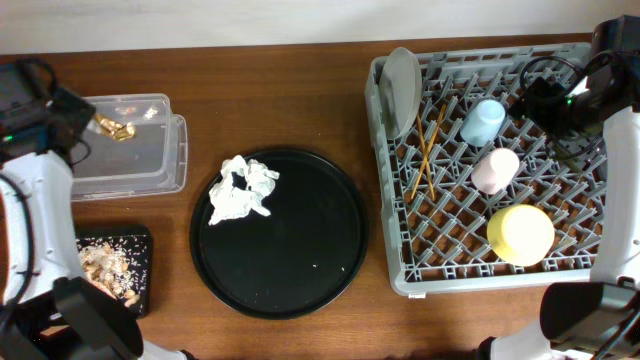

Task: Sort waste into correct bins and load items into the dishwasher rack
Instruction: 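Carry the foil wrapper to the clear plastic bin and drop it, then grasp the white tissue on the black tray with the left gripper, then carry the tissue to the clear plastic bin and release it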

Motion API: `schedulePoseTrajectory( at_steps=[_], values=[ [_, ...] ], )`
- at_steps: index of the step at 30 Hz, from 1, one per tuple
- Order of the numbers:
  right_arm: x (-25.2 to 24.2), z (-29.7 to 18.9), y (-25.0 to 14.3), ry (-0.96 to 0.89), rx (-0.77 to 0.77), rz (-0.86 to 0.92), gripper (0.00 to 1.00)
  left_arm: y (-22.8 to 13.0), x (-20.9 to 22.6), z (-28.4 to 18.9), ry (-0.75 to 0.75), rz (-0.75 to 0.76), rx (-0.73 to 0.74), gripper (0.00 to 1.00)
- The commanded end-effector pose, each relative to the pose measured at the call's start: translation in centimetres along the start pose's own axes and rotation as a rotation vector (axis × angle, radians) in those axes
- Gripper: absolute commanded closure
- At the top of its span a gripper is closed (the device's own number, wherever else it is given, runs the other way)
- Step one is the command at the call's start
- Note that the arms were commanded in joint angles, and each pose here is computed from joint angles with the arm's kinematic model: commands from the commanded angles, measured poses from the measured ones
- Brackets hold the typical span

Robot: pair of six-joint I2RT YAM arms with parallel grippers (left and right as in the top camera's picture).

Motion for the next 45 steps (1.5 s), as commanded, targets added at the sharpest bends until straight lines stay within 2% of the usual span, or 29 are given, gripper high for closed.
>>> schedulePoseTrajectory(
  at_steps=[1,4,6,7,9,10,13,15,16,19,22,24,27,31,32,35,37,38,39,40,43,45],
  values=[
    [-0.1,0.1,0.2,-0.009,-0.004,0.006,0.02,2.4,1.4,-0.8,0.005,-0.045,-0.063,0.01],
    [-0.1,0.1,0.2,-0.009,-0.003,0.007,0.02,1.4,0.9,-0.8,-0.084,-0.051,0.030,0.01],
    [-0.1,0.1,0.2,-0.009,-0.004,0.006,0.02,-0.8,-0.1,-1.2,-0.194,-0.056,0.192,0.01],
    [-0.1,0.1,0.1,-0.009,-0.003,0.007,0.02,-2.9,-0.8,-1.9,-0.282,-0.018,0.332,0.01],
    [-0.1,0.1,0.2,-0.009,-0.003,0.007,0.02,-5.7,-1.6,-3.0,-0.366,0.089,0.480,0.02],
    [-0.1,0.1,0.2,-0.009,-0.003,0.007,0.02,-7.7,-2.0,-3.6,-0.374,0.141,0.567,0.06],
    [-0.1,0.1,0.2,-0.009,-0.003,0.007,0.02,-13.7,-3.6,-4.9,-0.353,0.314,0.733,0.10],
    [-0.1,0.1,0.2,-0.009,-0.003,0.007,0.01,-18.4,-5.0,-5.6,-0.275,0.462,0.790,0.22],
    [-0.1,0.1,0.2,-0.009,-0.003,0.007,0.01,-19.4,-5.3,-5.8,-0.247,0.488,0.791,0.23],
    [-0.1,0.1,0.2,-0.009,-0.003,0.006,0.02,-22.1,-5.1,-5.7,0.022,0.577,0.659,0.23],
    [-0.1,0.1,0.2,-0.009,-0.003,0.007,0.02,-24.4,-4.5,-5.6,0.108,0.650,0.622,0.23],
    [-0.1,0.1,0.2,-0.009,-0.003,0.007,0.02,-25.4,-3.1,-4.6,0.198,0.646,0.574,0.23],
    [-0.1,0.1,0.2,-0.009,-0.003,0.007,0.02,-27.1,-2.1,-2.7,0.200,0.642,0.567,0.23],
    [-0.1,0.1,0.2,-0.009,-0.003,0.007,0.02,-29.5,-1.3,0.7,0.203,0.642,0.573,0.31],
    [-0.1,0.1,0.2,-0.009,-0.003,0.007,0.02,-29.8,-1.1,1.1,0.209,0.645,0.579,0.34],
    [-0.1,0.1,0.2,-0.009,-0.003,0.007,0.02,-30.7,-0.7,2.2,0.230,0.653,0.597,0.51],
    [-0.1,0.1,0.2,-0.009,-0.003,0.007,0.02,-30.8,-0.6,2.3,0.234,0.655,0.600,0.67],
    [-0.1,0.1,0.2,-0.009,-0.003,0.007,0.02,-30.8,-0.6,2.3,0.233,0.655,0.599,0.72],
    [-0.1,0.1,0.2,-0.009,-0.003,0.006,0.02,-30.7,-0.6,2.1,0.238,0.656,0.604,0.83],
    [-0.1,0.1,0.1,-0.009,-0.003,0.007,0.02,-30.7,-0.6,2.0,0.243,0.658,0.608,0.99],
    [-0.1,0.1,0.2,-0.009,-0.003,0.007,0.02,-29.5,-1.3,0.8,0.253,0.658,0.616,0.99],
    [-0.1,0.1,0.2,-0.009,-0.003,0.007,0.02,-27.0,-3.3,-1.3,0.211,0.641,0.578,0.99]
  ],
)
Point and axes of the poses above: each gripper's point midway between its finger pads, its own z axis out along the fingers, its own x axis along the line the jaws close on, y = z × x, the point moved 6 cm from there along -z, back along the fingers, and after that the axes turned 3 degrees about -z, right-handed, at the moved point
